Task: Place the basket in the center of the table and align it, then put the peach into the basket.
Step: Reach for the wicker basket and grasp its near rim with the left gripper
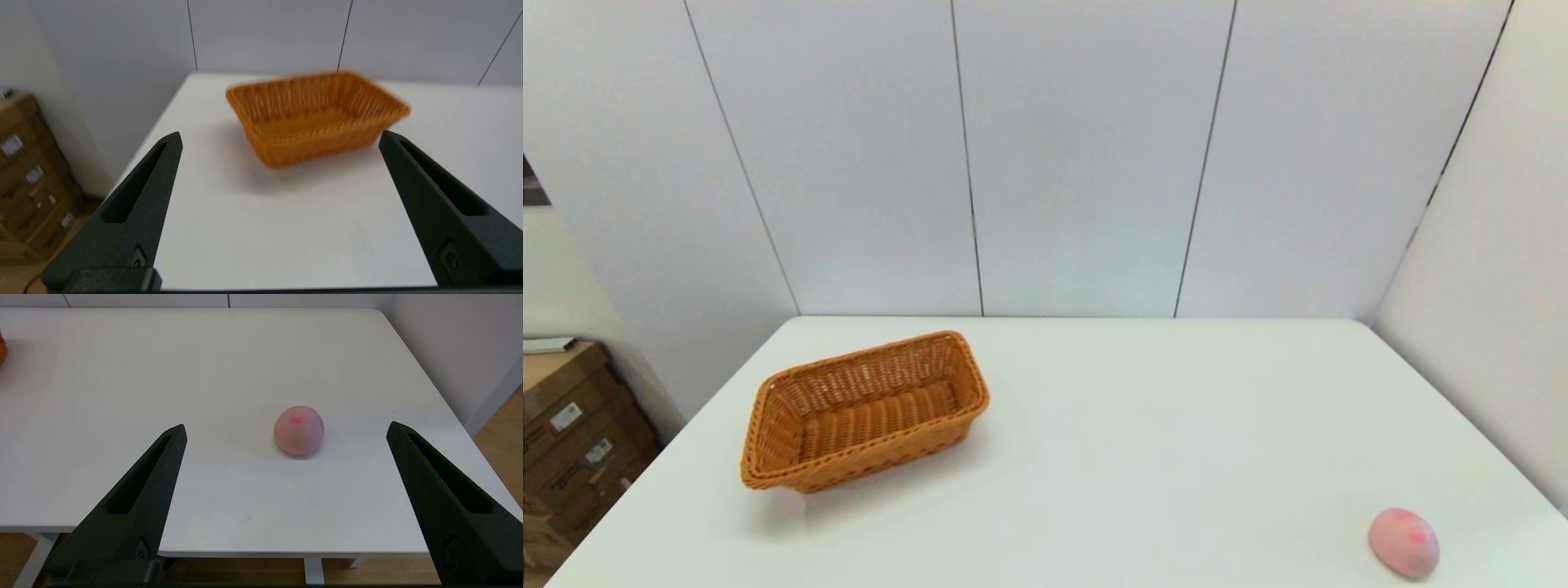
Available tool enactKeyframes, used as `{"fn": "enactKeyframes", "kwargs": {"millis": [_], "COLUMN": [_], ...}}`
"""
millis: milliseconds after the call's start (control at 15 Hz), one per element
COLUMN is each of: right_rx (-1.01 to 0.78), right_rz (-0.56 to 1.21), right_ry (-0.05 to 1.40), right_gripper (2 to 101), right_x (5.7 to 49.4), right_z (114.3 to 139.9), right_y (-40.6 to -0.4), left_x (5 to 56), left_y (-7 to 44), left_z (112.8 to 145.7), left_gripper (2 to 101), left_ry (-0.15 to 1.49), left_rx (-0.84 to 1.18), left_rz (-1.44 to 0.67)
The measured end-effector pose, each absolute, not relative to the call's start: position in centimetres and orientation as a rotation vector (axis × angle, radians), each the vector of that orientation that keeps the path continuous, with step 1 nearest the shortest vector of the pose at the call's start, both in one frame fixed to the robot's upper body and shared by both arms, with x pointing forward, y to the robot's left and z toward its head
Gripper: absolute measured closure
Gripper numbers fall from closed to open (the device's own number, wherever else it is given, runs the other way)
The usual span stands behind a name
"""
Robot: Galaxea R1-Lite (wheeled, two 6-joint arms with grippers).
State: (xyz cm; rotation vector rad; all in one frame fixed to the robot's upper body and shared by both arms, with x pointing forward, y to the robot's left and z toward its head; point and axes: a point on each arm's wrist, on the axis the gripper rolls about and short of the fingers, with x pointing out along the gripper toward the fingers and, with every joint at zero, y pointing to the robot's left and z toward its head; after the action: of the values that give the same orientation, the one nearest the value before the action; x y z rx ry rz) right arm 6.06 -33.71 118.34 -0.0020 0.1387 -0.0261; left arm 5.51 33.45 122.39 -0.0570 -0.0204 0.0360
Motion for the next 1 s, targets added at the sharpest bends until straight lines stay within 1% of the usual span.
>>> {"fn": "enactKeyframes", "kwargs": {"millis": [133,267,400,533,733,867,1000], "right_rx": [-0.003,-0.003,-0.003,-0.002,-0.002,-0.002,-0.002], "right_rz": [-0.026,-0.026,-0.026,-0.026,-0.026,-0.026,-0.026], "right_ry": [0.139,0.139,0.139,0.139,0.139,0.139,0.139], "right_gripper": [5.2,5.2,5.2,5.2,5.2,5.2,5.2], "right_x": [6.1,6.1,6.1,6.1,6.1,6.1,6.1], "right_z": [118.3,118.3,118.3,118.3,118.3,118.3,118.3], "right_y": [-33.7,-33.7,-33.7,-33.7,-33.7,-33.7,-33.7], "left_x": [5.6,7.1,10.1,14.5,21.9,26.7,30.9], "left_y": [33.4,33.5,33.5,33.6,33.7,33.8,33.8], "left_z": [125.4,128.4,130.8,132.3,132.3,131.0,128.7], "left_gripper": [5.4,5.4,5.4,5.4,5.4,5.4,5.4], "left_ry": [-0.011,0.051,0.164,0.305,0.521,0.651,0.774], "left_rx": [-0.069,-0.117,-0.186,-0.255,-0.331,-0.384,-0.423], "left_rz": [0.042,0.054,0.085,0.143,0.227,0.286,0.343]}}
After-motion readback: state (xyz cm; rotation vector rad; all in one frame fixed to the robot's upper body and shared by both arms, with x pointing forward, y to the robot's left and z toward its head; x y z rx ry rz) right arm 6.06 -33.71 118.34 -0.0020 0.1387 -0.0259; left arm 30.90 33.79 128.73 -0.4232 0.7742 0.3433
